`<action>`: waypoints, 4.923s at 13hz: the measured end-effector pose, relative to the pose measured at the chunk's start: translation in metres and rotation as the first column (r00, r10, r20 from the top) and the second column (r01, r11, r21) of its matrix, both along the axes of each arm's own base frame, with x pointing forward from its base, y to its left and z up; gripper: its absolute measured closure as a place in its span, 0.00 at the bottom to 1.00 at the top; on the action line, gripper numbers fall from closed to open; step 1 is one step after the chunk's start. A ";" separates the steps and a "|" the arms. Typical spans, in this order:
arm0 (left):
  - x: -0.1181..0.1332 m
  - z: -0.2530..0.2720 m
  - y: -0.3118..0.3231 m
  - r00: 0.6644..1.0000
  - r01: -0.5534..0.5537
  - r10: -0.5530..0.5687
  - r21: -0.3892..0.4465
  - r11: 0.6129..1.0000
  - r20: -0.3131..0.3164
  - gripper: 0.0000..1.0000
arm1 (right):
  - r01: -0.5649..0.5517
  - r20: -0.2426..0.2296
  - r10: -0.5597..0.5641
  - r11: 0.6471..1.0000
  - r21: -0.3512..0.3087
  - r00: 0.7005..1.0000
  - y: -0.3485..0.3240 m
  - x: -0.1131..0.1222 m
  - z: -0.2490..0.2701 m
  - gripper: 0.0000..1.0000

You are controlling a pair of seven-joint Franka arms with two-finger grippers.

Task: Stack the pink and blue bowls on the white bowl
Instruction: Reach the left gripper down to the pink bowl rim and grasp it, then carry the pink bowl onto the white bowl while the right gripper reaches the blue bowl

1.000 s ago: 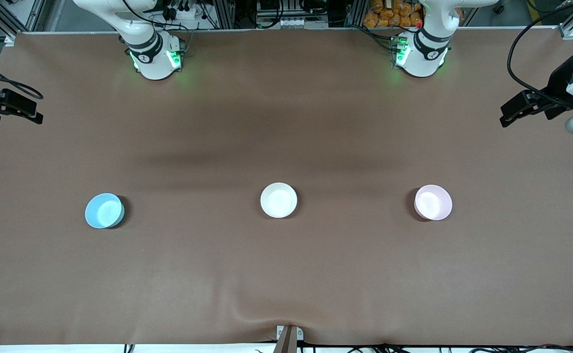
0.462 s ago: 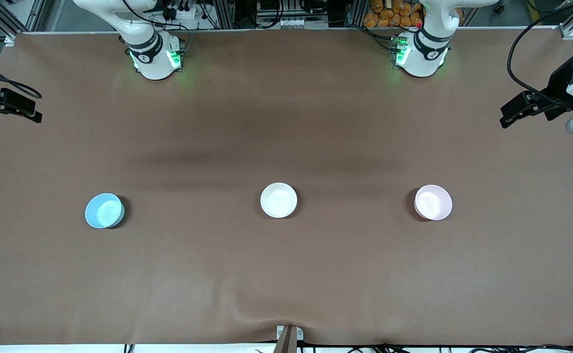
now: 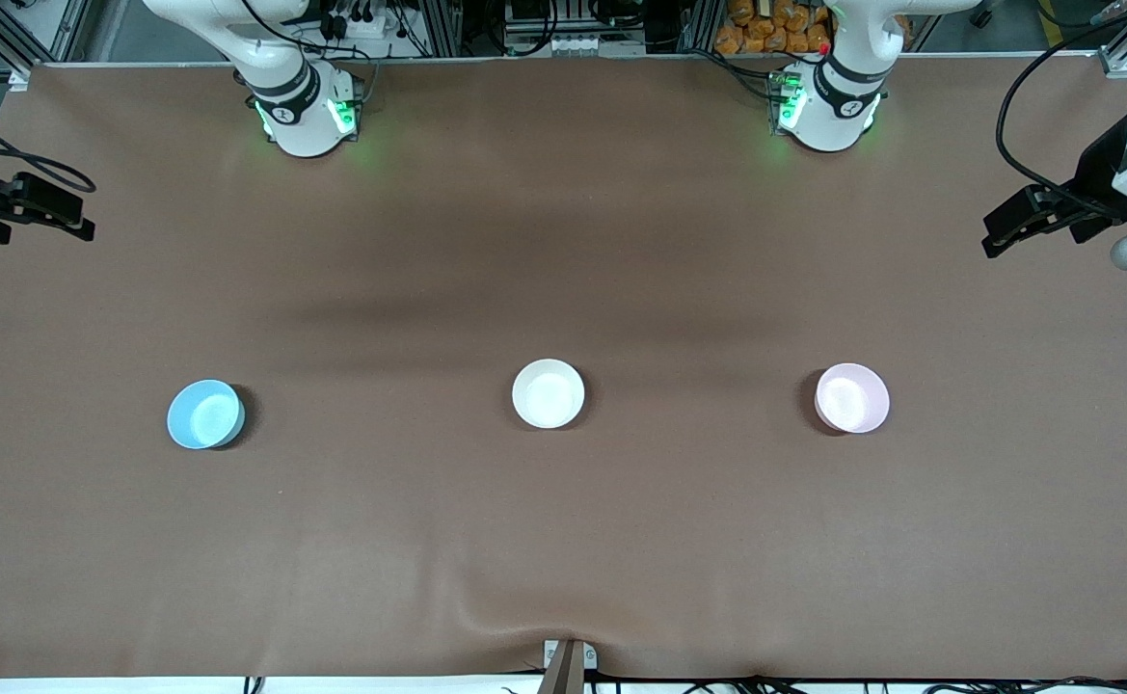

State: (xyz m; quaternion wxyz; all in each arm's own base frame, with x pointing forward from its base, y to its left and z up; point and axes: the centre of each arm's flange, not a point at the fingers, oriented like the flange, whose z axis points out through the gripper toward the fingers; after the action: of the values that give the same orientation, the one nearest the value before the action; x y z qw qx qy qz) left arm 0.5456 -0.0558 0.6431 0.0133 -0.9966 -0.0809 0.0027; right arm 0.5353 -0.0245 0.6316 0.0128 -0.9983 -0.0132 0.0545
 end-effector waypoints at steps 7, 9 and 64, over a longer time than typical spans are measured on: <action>0.006 -0.011 -0.001 1.000 0.001 -0.001 -0.002 1.000 0.013 0.00 | 0.001 0.000 -0.001 1.000 -0.003 1.000 -0.001 0.000 0.000 0.00; 0.010 -0.026 -0.001 1.000 0.001 -0.001 -0.002 1.000 0.011 0.00 | 0.002 0.000 -0.002 1.000 -0.003 1.000 -0.001 0.000 0.000 0.00; 0.088 -0.360 -0.081 0.998 0.035 -0.024 -0.182 0.983 0.060 0.97 | -0.127 0.253 0.139 0.990 -0.063 0.957 0.079 0.120 -0.152 0.00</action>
State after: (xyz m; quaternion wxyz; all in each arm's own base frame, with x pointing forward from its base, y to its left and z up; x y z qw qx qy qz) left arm 0.6336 -0.1364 0.2827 -0.0808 -0.9944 -0.0660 -0.0188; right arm 0.6550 0.0545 0.4791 -0.0156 -0.9939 -0.0805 -0.0742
